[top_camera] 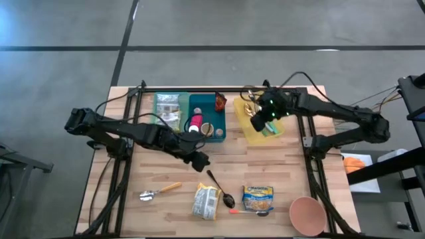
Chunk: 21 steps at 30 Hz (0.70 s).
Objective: Pick & Place Food Item
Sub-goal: Put the silver spoon into the yellow bin
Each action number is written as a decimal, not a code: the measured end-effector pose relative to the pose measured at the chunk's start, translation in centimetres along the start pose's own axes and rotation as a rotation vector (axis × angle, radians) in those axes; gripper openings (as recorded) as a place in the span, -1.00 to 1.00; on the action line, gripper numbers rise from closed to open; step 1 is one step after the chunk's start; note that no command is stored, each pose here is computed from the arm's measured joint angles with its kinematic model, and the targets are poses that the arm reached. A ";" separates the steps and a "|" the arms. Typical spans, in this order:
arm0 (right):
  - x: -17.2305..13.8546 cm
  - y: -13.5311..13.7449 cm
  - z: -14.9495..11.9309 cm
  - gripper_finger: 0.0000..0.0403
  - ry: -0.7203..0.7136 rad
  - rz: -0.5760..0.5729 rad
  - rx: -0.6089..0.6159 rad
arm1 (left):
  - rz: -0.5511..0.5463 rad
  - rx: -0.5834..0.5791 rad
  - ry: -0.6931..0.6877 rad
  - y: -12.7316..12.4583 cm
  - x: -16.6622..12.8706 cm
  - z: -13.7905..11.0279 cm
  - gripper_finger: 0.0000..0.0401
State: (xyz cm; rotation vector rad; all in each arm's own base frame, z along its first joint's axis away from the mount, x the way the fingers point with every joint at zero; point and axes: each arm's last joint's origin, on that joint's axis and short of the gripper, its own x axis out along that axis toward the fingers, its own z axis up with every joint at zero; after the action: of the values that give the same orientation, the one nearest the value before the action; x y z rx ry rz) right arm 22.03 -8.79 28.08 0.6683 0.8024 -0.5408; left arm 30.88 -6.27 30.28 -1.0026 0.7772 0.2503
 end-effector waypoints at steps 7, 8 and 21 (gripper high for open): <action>5.2 -4.4 0.6 -0.92 0.170 -0.114 0.112 | -0.008 0.020 0.007 -0.4 0.0 -0.8 -0.15; 5.8 -4.7 0.6 -0.92 0.194 -0.128 0.116 | -0.008 0.024 0.008 -0.5 0.0 -0.9 -0.15; 11.3 -6.4 -0.9 -0.92 0.368 -0.265 0.109 | -0.008 0.038 0.019 -0.6 0.0 -1.5 -0.15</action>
State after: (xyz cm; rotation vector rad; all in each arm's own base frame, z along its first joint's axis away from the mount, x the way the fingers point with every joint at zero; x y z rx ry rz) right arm 23.95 -14.60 16.56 0.7793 1.2245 -0.7161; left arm 30.53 -7.88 30.23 -0.9732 0.7923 0.2191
